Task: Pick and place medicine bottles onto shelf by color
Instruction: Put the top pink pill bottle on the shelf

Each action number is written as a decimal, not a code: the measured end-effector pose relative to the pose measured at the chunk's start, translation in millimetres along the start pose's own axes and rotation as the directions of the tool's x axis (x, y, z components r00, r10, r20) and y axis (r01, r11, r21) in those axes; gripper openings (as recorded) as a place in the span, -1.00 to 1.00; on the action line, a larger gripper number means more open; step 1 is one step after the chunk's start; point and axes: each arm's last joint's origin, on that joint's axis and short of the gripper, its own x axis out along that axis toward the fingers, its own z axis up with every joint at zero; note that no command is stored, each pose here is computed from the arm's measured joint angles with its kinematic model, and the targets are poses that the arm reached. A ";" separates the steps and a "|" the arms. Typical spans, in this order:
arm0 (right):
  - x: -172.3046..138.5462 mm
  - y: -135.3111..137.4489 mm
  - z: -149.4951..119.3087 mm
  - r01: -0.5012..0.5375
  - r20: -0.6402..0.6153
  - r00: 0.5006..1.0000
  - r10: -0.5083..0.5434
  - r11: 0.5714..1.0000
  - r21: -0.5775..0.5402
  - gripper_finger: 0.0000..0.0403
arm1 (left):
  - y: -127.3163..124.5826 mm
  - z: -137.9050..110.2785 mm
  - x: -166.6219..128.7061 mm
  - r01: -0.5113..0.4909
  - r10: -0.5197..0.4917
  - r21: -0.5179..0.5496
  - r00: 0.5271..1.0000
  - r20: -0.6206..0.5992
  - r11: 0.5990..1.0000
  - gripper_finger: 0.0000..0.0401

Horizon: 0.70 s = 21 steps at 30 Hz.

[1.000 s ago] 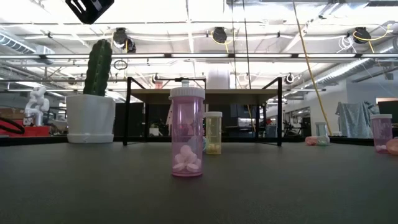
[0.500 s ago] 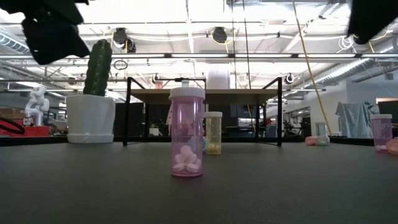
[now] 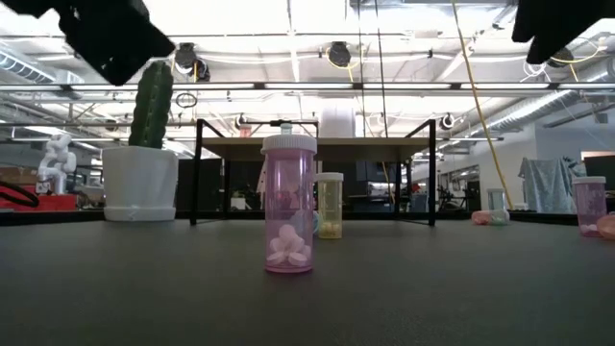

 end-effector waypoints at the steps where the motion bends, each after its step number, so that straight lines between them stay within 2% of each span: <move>1: 0.0 -0.9 0.0 0.009 -0.001 1.000 -0.009 1.000 0.001 -0.21 | 1.8 -0.6 2.3 -0.020 0.020 -0.024 1.000 0.002 1.000 -0.07; 5: -0.1 -4.3 -0.4 0.042 -0.015 0.999 -0.042 0.999 -0.004 -0.20 | 9.1 -3.3 11.3 -0.064 0.063 -0.190 0.998 -0.011 0.980 -0.07; 8: -3.8 -13.6 -0.1 0.108 -0.064 0.992 -0.107 0.994 0.015 -0.20 | 12.3 -2.8 14.0 -0.074 0.074 -0.293 0.997 -0.012 0.953 -0.07; 13: -11.6 -37.6 4.2 0.314 -0.109 0.945 -0.307 0.948 0.052 -0.20 | 14.2 -1.1 15.3 -0.074 0.078 -0.312 0.997 -0.002 0.947 -0.07; 16: -18.1 -50.8 10.9 0.402 -0.116 0.911 -0.395 0.915 0.042 -0.20 | 13.7 0.5 15.3 -0.063 0.070 -0.314 0.997 0.013 0.947 -0.07; 21: -8.7 -82.8 23.4 0.396 -0.138 0.913 -0.383 0.915 0.082 -0.20 | 13.2 5.4 15.8 -0.041 0.060 -0.303 0.997 0.056 0.952 -0.07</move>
